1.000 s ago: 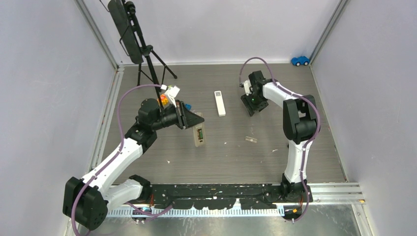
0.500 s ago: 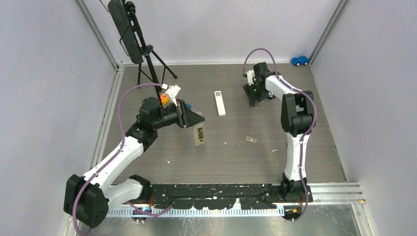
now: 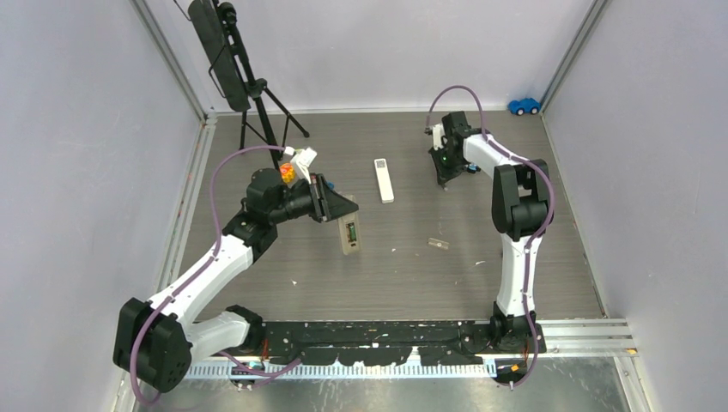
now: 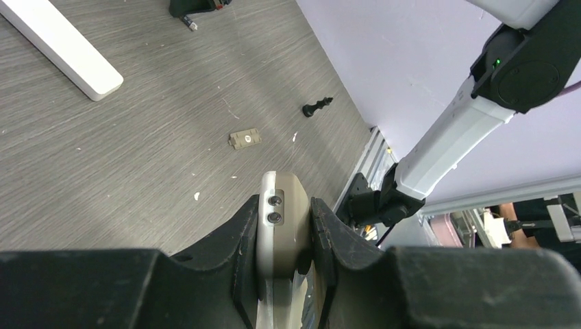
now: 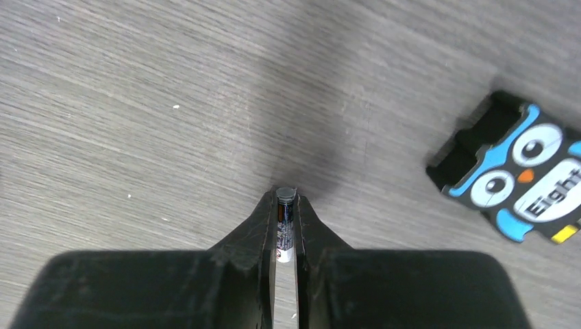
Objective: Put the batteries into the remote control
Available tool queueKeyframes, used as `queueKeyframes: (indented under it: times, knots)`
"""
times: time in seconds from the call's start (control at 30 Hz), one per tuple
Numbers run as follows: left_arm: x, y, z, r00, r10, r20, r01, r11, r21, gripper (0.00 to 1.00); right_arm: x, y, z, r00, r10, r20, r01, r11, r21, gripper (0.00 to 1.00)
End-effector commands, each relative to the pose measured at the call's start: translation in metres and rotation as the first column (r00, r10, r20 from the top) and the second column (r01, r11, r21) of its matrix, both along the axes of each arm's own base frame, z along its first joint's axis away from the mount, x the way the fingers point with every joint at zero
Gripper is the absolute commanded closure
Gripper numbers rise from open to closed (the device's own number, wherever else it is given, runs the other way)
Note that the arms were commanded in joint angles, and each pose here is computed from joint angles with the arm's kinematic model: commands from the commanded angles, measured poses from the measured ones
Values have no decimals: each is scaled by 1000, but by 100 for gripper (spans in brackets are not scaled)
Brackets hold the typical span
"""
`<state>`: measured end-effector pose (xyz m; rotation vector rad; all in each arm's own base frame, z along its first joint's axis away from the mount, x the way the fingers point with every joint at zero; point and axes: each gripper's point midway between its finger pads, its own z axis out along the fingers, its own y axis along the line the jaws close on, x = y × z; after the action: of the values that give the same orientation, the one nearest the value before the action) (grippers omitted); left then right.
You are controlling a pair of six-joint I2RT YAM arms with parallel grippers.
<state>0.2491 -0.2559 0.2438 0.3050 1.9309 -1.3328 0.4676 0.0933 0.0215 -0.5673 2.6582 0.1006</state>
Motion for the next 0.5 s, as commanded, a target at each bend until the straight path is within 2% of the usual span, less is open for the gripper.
queueKeyframes:
  times: [0.0, 0.13, 0.27, 0.4, 0.47]
  knots:
    - [12, -2, 22, 999, 40, 26, -38, 997, -63, 100, -8, 5, 22, 991, -130, 29, 127, 990, 65, 92]
    - [19, -7, 18, 997, 57, -48, -63, 990, -130, 100, -23, 25, 69, 964, -255, 76, 231, 944, 236, 93]
    - [24, -17, 17, 990, 28, -140, -59, 973, -223, 100, -57, 55, 122, 937, -330, 117, 263, 883, 390, 93]
    - [31, -20, 17, 969, 34, -245, -113, 942, -317, 100, -109, 101, 171, 927, -300, 227, 180, 884, 432, 93]
    - [33, -22, 19, 963, 28, -268, -124, 930, -347, 100, -137, 126, 195, 931, -272, 242, 122, 860, 496, 93]
